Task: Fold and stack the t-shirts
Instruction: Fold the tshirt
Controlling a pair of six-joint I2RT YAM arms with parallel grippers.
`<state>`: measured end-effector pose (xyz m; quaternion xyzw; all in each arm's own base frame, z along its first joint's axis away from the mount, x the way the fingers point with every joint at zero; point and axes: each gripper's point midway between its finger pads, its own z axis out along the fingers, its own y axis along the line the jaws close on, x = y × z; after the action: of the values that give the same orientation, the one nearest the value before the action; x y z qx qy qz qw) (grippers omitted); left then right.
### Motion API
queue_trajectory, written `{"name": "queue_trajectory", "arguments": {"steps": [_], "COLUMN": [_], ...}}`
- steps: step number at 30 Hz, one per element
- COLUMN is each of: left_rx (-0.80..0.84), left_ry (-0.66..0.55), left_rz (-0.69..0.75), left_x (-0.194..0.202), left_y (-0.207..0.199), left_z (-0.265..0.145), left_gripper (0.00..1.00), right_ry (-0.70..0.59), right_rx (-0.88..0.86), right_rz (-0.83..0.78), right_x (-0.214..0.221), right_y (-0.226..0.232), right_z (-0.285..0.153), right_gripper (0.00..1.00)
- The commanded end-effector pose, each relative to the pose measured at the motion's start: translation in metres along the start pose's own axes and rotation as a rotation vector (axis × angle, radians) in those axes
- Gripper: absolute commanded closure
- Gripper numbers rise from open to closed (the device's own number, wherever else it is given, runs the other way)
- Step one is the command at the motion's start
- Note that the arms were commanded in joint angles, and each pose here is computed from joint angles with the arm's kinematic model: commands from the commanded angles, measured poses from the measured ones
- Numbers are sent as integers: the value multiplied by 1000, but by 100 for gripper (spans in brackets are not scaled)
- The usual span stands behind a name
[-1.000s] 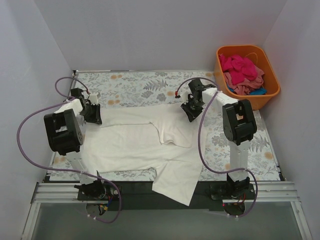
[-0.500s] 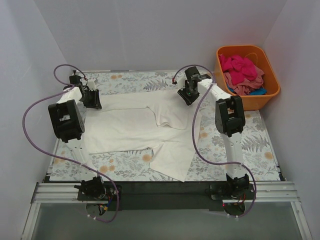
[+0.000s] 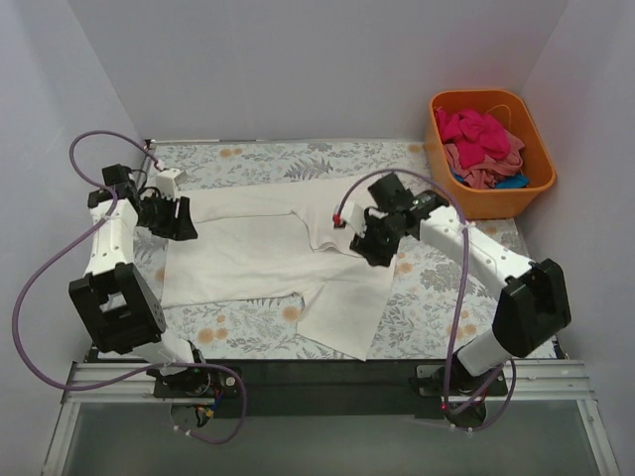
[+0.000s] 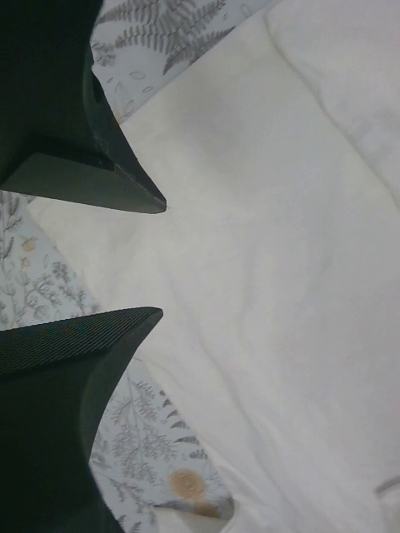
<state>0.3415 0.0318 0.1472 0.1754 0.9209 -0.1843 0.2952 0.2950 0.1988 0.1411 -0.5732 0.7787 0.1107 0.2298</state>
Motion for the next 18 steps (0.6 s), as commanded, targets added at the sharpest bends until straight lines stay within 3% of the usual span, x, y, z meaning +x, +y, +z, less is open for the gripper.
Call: {"name": "queue_trajectory", "arguments": {"steps": [1, 9, 18], "left_rx": [92, 82, 36], "left_ry": [56, 61, 69], "left_rz": [-15, -44, -80], "left_x": [39, 58, 65], "left_y": [-25, -41, -29], "left_z": [-9, -17, -13], "left_gripper": [52, 52, 52], "right_ry": [189, 263, 251], "right_rx": [-204, -126, -66], "right_rz": [-23, -19, -8], "right_x": [61, 95, 86], "right_y": [85, 111, 113], "right_z": [23, 57, 72], "right_gripper": [41, 45, 46]}}
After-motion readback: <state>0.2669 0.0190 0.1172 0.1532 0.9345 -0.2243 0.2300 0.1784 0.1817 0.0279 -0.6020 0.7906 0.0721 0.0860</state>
